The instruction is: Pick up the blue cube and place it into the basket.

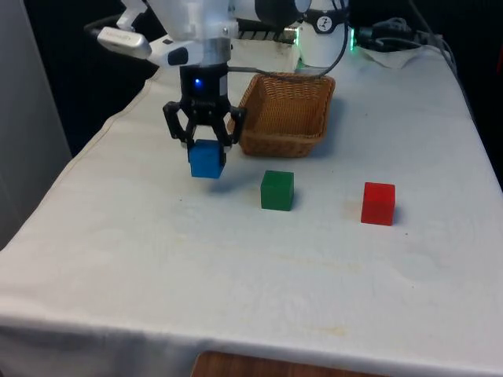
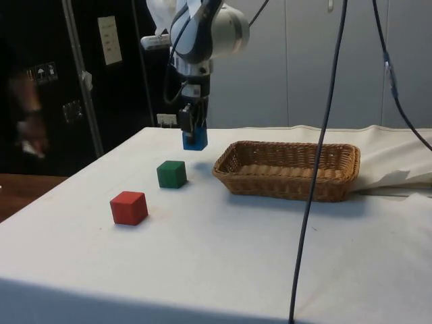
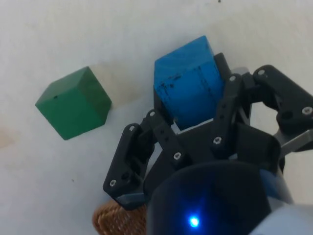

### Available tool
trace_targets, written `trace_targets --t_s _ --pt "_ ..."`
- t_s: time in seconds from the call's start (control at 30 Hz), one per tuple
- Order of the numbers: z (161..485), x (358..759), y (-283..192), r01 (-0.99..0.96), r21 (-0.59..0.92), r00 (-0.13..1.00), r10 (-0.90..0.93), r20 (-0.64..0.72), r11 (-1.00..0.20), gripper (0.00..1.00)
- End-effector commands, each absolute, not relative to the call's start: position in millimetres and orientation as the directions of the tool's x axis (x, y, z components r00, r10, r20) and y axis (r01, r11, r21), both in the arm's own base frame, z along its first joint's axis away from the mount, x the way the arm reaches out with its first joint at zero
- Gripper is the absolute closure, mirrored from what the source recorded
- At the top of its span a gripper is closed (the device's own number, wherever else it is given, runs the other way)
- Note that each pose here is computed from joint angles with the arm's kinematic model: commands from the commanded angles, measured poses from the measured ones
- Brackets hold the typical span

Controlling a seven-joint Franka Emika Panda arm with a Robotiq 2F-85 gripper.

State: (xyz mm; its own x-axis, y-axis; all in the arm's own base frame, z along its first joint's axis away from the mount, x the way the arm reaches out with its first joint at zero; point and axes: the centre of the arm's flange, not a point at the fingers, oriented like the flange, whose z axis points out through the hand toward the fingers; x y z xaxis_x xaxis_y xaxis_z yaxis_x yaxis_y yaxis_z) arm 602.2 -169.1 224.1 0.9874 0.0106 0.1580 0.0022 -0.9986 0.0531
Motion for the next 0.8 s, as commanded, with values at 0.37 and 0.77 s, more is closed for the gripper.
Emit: trace_targets --t_s 0.37,0.77 --pt "240 587 -166 0.003 0.050 0.987 0.011 0.161 -0.999 1.00" --pt "253 573 -160 0.004 0.038 0.986 0.010 0.168 -0.999 1.00"
